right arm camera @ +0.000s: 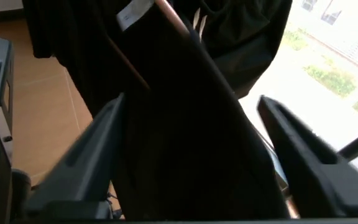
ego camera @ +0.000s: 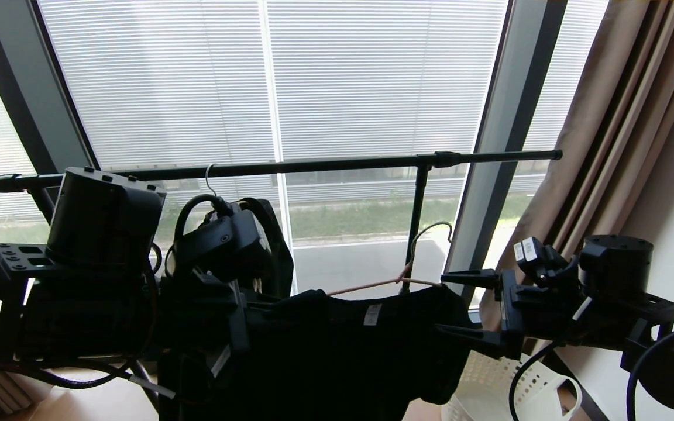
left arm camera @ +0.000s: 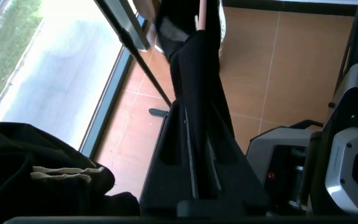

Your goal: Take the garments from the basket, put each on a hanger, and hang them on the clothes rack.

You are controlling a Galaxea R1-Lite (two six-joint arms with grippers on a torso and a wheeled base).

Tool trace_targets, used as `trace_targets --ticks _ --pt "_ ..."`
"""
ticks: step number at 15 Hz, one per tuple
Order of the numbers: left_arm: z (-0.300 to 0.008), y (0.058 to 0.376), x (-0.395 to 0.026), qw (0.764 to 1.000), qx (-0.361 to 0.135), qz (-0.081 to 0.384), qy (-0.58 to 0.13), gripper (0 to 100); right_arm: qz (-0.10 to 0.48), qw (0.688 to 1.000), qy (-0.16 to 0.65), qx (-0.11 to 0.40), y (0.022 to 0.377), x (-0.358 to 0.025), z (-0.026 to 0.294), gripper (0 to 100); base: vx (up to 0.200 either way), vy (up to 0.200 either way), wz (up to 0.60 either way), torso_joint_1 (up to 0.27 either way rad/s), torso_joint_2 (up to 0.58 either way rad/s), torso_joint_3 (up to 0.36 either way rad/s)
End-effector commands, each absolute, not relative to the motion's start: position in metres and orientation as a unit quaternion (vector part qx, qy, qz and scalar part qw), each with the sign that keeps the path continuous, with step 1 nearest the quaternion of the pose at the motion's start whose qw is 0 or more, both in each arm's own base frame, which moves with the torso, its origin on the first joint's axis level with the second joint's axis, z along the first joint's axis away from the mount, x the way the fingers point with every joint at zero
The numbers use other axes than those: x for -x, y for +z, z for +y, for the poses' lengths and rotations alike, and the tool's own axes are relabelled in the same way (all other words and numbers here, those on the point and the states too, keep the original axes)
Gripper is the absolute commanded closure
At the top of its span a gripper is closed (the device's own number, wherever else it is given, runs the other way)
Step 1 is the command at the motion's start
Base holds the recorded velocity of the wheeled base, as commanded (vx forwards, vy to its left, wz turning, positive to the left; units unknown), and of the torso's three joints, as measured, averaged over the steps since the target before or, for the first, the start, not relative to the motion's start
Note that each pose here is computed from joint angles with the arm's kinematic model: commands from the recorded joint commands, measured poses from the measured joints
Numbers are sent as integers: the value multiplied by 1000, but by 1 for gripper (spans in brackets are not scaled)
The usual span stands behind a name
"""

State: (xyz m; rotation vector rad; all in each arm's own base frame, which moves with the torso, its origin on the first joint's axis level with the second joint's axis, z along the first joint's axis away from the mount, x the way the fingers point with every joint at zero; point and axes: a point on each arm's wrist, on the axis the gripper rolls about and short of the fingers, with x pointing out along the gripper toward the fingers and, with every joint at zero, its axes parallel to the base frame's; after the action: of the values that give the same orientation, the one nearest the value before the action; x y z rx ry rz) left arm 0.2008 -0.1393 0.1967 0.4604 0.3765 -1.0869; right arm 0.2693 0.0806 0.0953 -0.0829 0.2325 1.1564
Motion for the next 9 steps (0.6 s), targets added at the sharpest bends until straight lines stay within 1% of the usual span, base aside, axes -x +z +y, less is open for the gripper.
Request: trace_targets --ticks 1,3,6,7,9 --pt "-128 200 -195 823 -212 170 -499 100 103 833 542 42 99 -268 78 0 0 0 0 0 0 0" --pt "-119 199 -191 826 -203 171 -498 100 102 833 542 42 100 -268 78 0 0 0 0 0 0 0" --pt "-104 201 -181 846 -182 155 -477 100 103 833 542 44 98 -268 78 0 0 0 0 0 0 0" --pt "-98 205 -173 855 -165 146 -469 100 105 833 542 44 97 -269 78 0 0 0 0 0 0 0" --pt "-89 207 -164 865 -155 139 -457 100 105 833 541 43 97 -269 78 0 0 0 0 0 0 0"
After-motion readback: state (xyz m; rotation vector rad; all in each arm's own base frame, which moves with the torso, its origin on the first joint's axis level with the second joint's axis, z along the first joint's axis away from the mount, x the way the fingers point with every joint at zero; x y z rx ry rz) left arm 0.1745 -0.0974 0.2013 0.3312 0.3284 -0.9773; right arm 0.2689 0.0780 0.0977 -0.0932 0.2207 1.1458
